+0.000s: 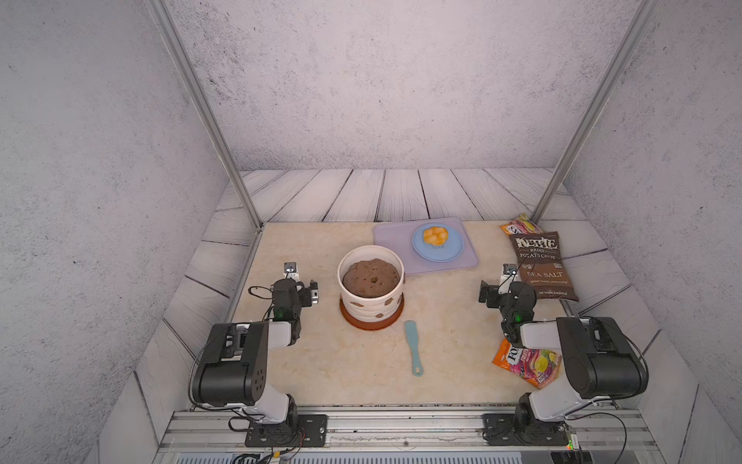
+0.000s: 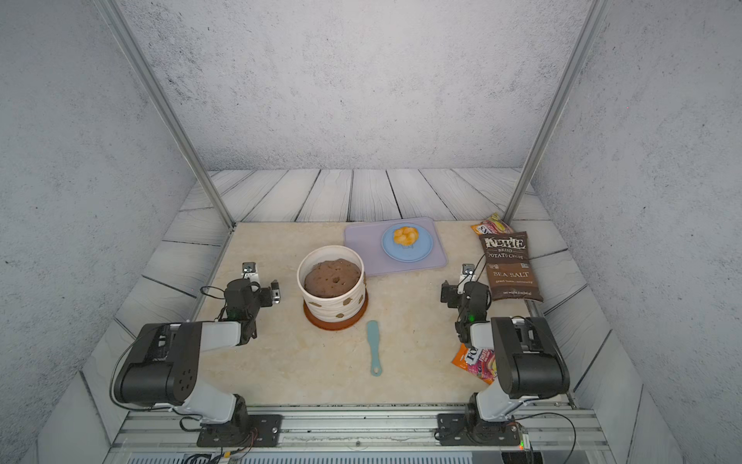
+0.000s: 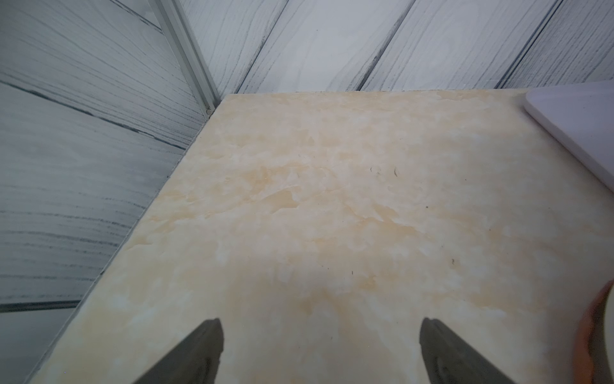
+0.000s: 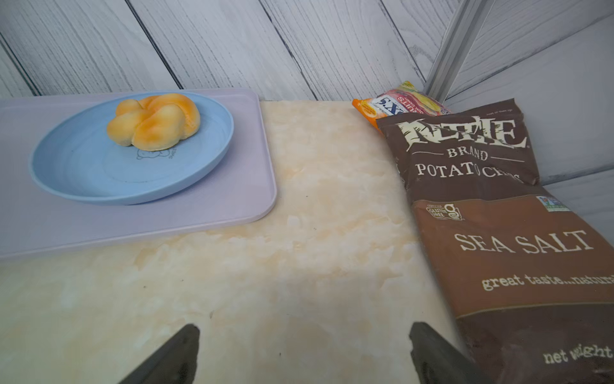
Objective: Scrub the dried mud off the ceramic pot
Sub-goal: Pick up the brush from the center of the board.
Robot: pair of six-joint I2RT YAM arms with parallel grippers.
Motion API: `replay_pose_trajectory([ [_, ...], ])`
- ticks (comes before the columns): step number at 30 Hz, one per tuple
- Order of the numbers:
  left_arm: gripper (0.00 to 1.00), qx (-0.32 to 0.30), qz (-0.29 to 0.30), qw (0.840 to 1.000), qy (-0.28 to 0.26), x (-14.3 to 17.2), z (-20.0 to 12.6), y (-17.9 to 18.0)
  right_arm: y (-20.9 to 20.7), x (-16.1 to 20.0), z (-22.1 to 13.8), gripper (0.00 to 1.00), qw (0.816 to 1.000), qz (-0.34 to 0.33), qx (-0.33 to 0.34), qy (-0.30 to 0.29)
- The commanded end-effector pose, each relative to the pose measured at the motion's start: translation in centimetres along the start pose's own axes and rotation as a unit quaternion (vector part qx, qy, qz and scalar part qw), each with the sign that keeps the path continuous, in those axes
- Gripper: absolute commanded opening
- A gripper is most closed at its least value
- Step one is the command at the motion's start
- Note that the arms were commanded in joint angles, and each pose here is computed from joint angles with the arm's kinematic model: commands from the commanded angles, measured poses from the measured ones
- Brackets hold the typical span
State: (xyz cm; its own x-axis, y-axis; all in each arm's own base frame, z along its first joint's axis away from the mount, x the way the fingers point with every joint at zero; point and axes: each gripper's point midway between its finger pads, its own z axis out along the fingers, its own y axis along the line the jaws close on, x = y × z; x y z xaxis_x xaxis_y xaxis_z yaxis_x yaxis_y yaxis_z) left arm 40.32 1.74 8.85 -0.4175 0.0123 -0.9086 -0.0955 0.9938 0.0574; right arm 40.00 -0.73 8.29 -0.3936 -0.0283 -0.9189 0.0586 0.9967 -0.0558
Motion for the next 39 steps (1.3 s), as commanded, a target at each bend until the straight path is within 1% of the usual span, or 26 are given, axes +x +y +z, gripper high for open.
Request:
replay_pose_trajectory([
  [1,0.98,0.002,-0.001,1.0,-0.012,-0.9,0.0,0.1,0.2,-0.7,0.1,0.99,1.0,0.003,-0.005,-0.011],
  [11,0.98,0.003,-0.001,1.0,-0.016,-1.0,-0.1,0.1,0.1,-0.7,0.1,0.99,1.0,0.005,-0.005,-0.011],
  [14,0.98,0.019,0.007,1.0,-0.019,-2.6,-1.0,-0.3,0.3,-1.4,-0.2,0.99,1.0,0.0,-0.009,-0.014],
  [15,0.98,0.014,0.005,1.0,-0.013,-3.1,-1.4,-0.1,0.4,-1.9,-0.5,0.99,1.0,-0.004,-0.014,-0.012],
  [17,0.98,0.002,-0.005,1.0,-0.017,-4.6,-2.4,0.4,1.2,-2.7,-1.1,0.99,0.999,-0.017,-0.039,-0.004],
  [19,0.98,-0.01,-0.025,0.999,-0.019,-6.0,-3.5,1.0,1.5,-3.7,-2.1,0.99,0.999,-0.015,-0.05,0.001],
  [22,0.98,-0.022,-0.052,0.998,0.022,-7.7,-5.1,1.6,2.2,-5.3,-4.1,0.99,0.997,0.018,-0.076,0.013],
  [25,0.98,-0.038,-0.095,0.993,0.063,-9.0,-7.0,2.1,3.0,-6.0,-6.0,0.99,0.992,0.076,-0.096,0.038],
  [27,0.98,-0.021,-0.117,0.99,0.077,-10.2,-8.6,1.6,3.7,-5.7,-7.1,0.99,0.987,0.105,-0.106,0.066],
  [29,0.98,0.002,-0.159,0.983,0.093,-10.7,-10.2,0.8,4.6,-5.3,-8.1,0.99,0.982,0.12,-0.117,0.093],
  [31,0.98,0.04,-0.192,0.974,0.115,-10.8,-11.8,-0.8,6.0,-4.6,-9.0,0.99,0.976,0.113,-0.132,0.128],
  [32,0.98,0.058,-0.2,0.97,0.124,-10.7,-12.5,-1.6,6.8,-4.8,-9.5,0.99,0.975,0.106,-0.14,0.135],
  [36,0.98,0.116,-0.194,0.965,0.136,-10.7,-15.8,-5.0,10.0,-3.5,-11.4,0.99,0.969,0.077,-0.149,0.183],
  [39,0.98,0.171,-0.184,0.957,0.146,-10.8,-18.3,-8.3,13.0,-2.5,-13.0,0.99,0.961,0.058,-0.163,0.215],
])
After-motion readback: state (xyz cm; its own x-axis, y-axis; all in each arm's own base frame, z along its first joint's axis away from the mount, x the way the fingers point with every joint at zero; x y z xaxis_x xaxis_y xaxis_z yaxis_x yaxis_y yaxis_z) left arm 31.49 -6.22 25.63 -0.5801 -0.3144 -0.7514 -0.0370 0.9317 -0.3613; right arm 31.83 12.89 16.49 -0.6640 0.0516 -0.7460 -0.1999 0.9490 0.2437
